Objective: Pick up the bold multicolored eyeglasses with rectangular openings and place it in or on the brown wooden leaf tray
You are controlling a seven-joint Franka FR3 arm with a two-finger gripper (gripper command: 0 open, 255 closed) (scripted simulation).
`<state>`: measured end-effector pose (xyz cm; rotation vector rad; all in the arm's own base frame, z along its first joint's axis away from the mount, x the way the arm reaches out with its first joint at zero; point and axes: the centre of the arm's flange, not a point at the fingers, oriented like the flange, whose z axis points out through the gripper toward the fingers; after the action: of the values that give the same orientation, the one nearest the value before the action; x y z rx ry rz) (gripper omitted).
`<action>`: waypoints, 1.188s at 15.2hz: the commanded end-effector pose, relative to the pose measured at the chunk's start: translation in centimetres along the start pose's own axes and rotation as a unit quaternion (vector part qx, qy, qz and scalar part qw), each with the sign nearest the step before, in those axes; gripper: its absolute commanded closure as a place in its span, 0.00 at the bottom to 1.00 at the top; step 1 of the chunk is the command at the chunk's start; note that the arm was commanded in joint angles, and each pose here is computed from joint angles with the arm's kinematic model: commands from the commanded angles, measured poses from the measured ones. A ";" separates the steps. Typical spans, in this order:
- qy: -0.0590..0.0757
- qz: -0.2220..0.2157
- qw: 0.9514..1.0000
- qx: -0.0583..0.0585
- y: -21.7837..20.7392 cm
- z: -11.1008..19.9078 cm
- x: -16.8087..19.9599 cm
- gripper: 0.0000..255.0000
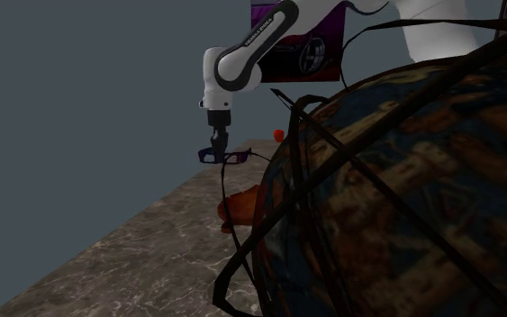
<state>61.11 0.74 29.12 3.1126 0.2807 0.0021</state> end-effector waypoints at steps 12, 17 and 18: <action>0.000 0.000 1.000 0.000 -15.2 -0.7 -8.1 1.00; 0.000 0.000 1.000 0.000 -20.8 -0.9 -11.1 1.00; 0.000 0.000 1.000 0.000 -20.8 -0.3 -11.1 1.00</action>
<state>46.70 18.88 29.44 3.1124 0.2815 0.0021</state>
